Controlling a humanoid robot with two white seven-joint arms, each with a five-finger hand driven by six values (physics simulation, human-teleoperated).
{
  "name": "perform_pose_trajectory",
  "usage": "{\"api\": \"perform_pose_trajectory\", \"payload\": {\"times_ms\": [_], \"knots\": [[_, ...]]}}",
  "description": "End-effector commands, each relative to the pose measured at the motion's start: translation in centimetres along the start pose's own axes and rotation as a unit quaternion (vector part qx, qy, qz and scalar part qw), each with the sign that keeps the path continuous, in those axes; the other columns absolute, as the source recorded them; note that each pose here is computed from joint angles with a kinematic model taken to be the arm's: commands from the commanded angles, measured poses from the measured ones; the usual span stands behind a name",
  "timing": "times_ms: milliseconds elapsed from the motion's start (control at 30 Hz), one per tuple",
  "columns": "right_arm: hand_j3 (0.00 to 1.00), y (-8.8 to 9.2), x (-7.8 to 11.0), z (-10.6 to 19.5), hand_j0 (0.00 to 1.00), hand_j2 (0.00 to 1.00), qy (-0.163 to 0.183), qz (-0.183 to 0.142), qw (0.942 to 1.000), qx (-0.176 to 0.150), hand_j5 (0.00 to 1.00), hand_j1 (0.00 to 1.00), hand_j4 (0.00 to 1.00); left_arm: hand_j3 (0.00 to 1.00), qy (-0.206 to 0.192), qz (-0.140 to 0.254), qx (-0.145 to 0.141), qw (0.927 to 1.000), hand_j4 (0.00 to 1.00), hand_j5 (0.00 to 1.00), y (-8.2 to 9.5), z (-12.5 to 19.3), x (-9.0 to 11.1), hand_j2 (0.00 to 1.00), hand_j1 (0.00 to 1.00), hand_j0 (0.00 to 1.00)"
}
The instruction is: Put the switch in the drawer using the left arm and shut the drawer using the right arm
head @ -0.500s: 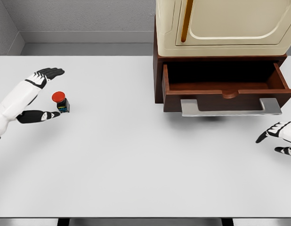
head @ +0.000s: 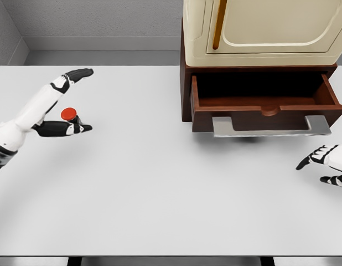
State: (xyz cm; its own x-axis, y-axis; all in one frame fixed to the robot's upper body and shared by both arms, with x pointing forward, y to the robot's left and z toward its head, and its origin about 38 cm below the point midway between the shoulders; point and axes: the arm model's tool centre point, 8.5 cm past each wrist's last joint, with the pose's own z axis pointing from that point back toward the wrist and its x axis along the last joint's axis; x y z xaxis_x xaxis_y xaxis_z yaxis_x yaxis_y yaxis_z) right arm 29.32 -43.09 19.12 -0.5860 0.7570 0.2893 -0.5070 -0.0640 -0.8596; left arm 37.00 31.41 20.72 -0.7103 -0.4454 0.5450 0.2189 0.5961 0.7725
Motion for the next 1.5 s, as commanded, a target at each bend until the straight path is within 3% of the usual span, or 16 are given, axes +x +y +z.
{"api": "perform_pose_trajectory", "payload": {"times_ms": [0,67,167,300,433,500,567,733,933,1100,1233,1467], "knots": [[0.7,-0.2,0.3,-0.1,0.7,0.7,-0.004,0.0,1.0,-0.002,0.7,0.7,0.7,1.0,-0.004,0.049,0.003,0.9988,1.0,1.0,-0.2,0.3,-0.7,1.0,1.0,1.0],[0.7,-0.2,0.3,-0.1,0.7,0.7,-0.004,0.0,1.0,-0.001,0.7,0.7,0.7,1.0,0.029,0.069,-0.027,0.9968,1.0,1.0,-0.5,-0.2,-2.7,1.0,1.0,1.0],[0.71,-0.1,0.3,-0.1,0.71,0.71,-0.005,0.0,1.0,-0.001,0.71,0.71,0.71,1.0,0.086,0.124,-0.015,0.9884,1.0,1.0,-0.7,0.7,-4.5,1.0,1.0,1.0],[0.71,-0.2,0.8,-0.4,0.71,0.71,-0.012,0.002,0.9999,-0.002,0.71,0.71,0.71,1.0,0.116,0.135,-0.014,0.9839,1.0,1.0,-0.9,1.8,-5.8,1.0,1.0,1.0],[0.71,-0.1,0.9,-0.4,0.71,0.71,-0.014,0.002,0.9999,-0.001,0.71,0.71,0.71,1.0,0.171,0.182,-0.004,0.9684,1.0,1.0,-0.9,2.3,-7.2,1.0,1.0,1.0],[0.71,-0.1,0.9,-0.4,0.71,0.71,-0.014,0.002,0.9999,0.0,0.71,0.71,0.71,1.0,0.234,0.216,-0.009,0.948,1.0,1.0,-1.4,2.9,-8.6,1.0,1.0,1.0],[0.71,-0.1,0.9,-0.4,0.71,0.71,-0.014,0.002,0.9999,0.0,0.71,0.71,0.71,1.0,0.259,0.226,-0.008,0.9391,1.0,1.0,-1.6,3.5,-9.4,1.0,1.0,1.0],[0.71,-0.2,1.3,-0.6,0.71,0.71,-0.019,0.008,0.9998,0.0,0.71,0.71,0.71,1.0,0.279,0.251,0.004,0.9269,1.0,1.0,-2.2,4.7,-10.8,1.0,1.0,1.0],[0.72,0.1,1.3,-0.7,0.72,0.72,-0.019,0.005,0.9998,0.0,0.72,0.72,0.72,1.0,0.275,0.279,0.031,0.9196,1.0,1.0,-3.8,4.3,-11.6,1.0,1.0,1.0],[0.72,0.0,1.4,-0.7,0.72,0.72,-0.021,0.007,0.9998,0.001,0.72,0.72,0.72,1.0,0.256,0.275,0.046,0.9257,1.0,1.0,-4.4,4.7,-12.0,1.0,1.0,1.0],[0.72,-0.3,1.7,-0.7,0.72,0.72,-0.024,0.011,0.9996,-0.001,0.72,0.72,0.72,1.0,0.244,0.262,0.063,0.9317,1.0,1.0,-3.9,5.2,-12.5,1.0,1.0,1.0],[0.72,-0.4,1.7,-0.5,0.72,0.72,-0.022,0.013,0.9997,-0.003,0.72,0.72,0.72,1.0,0.251,0.263,0.069,0.929,1.0,1.0,-4.3,5.9,-13.3,1.0,1.0,1.0]]}}
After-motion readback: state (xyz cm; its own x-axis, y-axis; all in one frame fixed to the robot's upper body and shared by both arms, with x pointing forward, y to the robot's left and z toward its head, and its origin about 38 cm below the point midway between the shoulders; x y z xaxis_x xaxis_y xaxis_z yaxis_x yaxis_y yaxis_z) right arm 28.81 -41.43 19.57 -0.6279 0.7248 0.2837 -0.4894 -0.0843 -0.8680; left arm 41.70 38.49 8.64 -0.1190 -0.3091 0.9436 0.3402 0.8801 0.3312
